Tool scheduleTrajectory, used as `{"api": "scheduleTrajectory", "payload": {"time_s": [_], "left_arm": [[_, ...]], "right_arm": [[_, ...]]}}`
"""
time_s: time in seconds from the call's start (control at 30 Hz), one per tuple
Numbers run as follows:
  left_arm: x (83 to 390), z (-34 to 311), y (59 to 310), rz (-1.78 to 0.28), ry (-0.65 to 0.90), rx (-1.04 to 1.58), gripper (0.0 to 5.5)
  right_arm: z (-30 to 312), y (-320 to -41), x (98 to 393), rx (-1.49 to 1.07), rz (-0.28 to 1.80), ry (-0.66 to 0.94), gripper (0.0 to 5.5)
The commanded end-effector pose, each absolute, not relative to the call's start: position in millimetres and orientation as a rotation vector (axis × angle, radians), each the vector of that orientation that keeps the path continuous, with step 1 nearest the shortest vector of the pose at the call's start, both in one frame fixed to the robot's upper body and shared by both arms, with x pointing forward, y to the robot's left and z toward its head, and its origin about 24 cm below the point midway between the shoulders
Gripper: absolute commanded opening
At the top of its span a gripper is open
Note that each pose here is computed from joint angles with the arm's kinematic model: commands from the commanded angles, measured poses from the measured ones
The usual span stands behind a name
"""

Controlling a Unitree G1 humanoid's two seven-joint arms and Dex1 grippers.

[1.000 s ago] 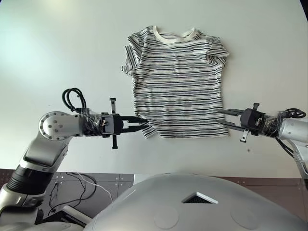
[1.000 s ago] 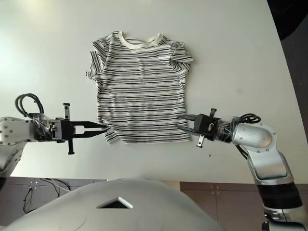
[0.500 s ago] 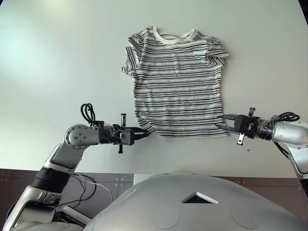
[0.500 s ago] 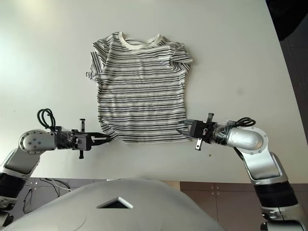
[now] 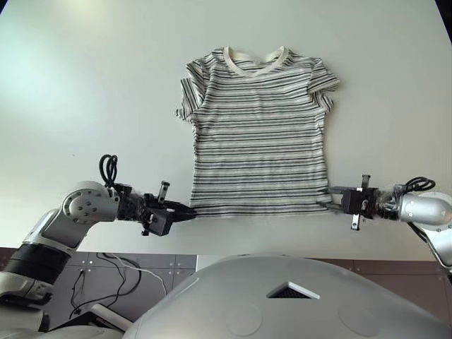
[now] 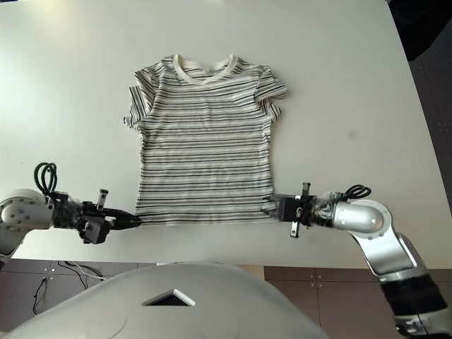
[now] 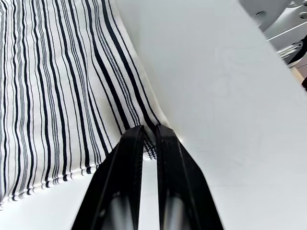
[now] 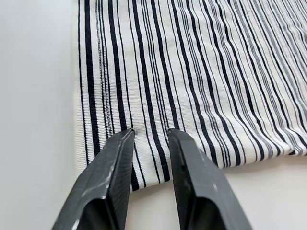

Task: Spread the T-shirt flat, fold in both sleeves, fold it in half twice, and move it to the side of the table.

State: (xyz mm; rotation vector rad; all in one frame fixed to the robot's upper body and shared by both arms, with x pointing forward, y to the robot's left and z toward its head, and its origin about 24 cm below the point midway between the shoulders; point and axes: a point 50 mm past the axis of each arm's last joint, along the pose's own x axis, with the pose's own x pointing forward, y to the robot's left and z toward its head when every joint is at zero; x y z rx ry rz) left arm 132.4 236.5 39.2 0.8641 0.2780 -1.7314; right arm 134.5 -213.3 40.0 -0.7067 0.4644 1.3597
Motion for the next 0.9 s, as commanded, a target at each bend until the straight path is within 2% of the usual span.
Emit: {"api": "scheduleTrajectory", "payload": {"time_s": [0.03, 0.2, 0.47, 0.53, 0.67, 0.7, 0.8, 0.9], "left_arm": [[109, 48, 254, -1.833, 0.418, 0.822, 0.45], [114, 64, 254, -1.796, 0.403, 0.759, 0.45], [171, 107, 228, -1.501, 0.135, 0.57, 0.45], [192, 117, 213, -1.406, 0.052, 0.51, 0.45], [218, 107, 174, -1.297, -0.036, 0.524, 0.49], [217, 100, 167, -1.303, -0.032, 0.544, 0.49], [206, 79, 161, -1.365, 0.011, 0.63, 0.49], [191, 64, 164, -1.452, 0.043, 0.714, 0.49]], "right_arm": [[40, -218, 110, -0.663, 1.44, 0.611, 1.28], [51, -217, 106, -0.627, 1.443, 0.631, 1.28], [101, -220, 156, -0.461, 1.292, 0.457, 1.28], [105, -223, 185, -0.469, 1.164, 0.371, 1.28], [96, -223, 259, -0.537, 0.889, 0.231, 2.01], [90, -221, 272, -0.56, 0.863, 0.225, 2.26], [74, -219, 305, -0.633, 0.785, 0.22, 2.26], [61, -221, 324, -0.684, 0.749, 0.246, 2.26]]}}
